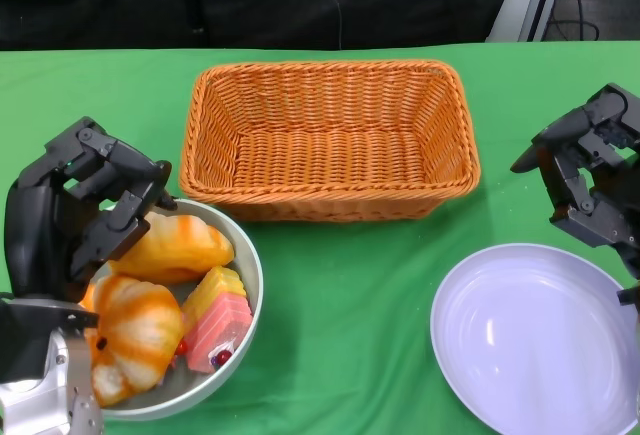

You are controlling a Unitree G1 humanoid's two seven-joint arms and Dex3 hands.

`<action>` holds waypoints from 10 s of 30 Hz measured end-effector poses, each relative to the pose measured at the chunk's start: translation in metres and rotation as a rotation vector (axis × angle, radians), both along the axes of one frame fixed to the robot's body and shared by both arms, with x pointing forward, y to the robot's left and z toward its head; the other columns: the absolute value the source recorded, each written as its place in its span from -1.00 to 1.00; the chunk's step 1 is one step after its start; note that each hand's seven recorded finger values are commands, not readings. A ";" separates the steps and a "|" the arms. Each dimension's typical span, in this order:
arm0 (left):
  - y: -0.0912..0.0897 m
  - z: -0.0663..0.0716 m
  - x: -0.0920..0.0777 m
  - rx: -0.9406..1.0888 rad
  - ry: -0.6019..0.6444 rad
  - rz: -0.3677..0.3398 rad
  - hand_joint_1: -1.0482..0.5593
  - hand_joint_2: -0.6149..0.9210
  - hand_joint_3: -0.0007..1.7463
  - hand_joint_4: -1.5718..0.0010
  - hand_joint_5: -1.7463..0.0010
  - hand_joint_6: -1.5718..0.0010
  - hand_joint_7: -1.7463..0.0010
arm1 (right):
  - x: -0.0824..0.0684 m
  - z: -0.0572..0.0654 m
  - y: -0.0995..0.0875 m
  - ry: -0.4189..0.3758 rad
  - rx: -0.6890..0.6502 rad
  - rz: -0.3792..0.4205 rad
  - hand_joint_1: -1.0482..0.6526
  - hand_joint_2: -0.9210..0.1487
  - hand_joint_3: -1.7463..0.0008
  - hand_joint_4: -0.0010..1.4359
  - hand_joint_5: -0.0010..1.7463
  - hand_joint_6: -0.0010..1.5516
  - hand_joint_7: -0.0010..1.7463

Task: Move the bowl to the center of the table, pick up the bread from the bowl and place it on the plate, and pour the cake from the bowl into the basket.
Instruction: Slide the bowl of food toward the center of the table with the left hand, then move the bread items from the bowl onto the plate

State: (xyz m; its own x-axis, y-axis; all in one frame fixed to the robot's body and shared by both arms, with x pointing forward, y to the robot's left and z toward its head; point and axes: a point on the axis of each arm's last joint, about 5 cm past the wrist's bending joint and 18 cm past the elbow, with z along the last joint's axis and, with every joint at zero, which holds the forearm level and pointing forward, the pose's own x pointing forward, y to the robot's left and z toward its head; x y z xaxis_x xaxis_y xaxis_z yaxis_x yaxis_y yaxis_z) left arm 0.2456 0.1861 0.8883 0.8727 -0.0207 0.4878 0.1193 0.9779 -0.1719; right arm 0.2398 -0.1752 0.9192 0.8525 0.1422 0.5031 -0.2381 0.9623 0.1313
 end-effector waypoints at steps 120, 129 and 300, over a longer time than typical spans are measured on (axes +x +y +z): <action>0.065 -0.009 0.006 0.386 0.867 0.309 -0.62 1.00 -0.18 0.72 1.00 0.79 1.00 | -0.006 -0.003 -0.002 0.006 -0.018 0.011 0.09 -0.71 0.21 0.12 0.75 -0.04 0.32; 0.061 -0.010 0.007 0.363 0.866 0.295 -0.64 1.00 -0.16 0.85 0.98 0.90 0.99 | -0.006 -0.003 -0.002 0.004 -0.012 0.013 0.09 -0.71 0.19 0.12 0.76 -0.04 0.31; 0.006 -0.042 -0.016 0.199 0.160 0.251 0.09 1.00 -0.69 -0.05 -0.36 -0.24 0.19 | -0.018 0.014 -0.012 -0.040 -0.228 0.134 -0.09 -0.94 0.85 -0.25 0.36 -0.24 -0.20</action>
State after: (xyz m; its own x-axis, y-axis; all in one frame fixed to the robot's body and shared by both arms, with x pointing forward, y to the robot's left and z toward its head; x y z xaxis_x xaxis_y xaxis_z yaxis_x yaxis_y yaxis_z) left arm 0.2294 0.1924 0.8463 0.9276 0.1233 0.3527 -0.1421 0.9894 0.0281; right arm 0.2222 -0.1873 0.9333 0.7982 0.3664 0.4781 -0.3664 0.9254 -0.0974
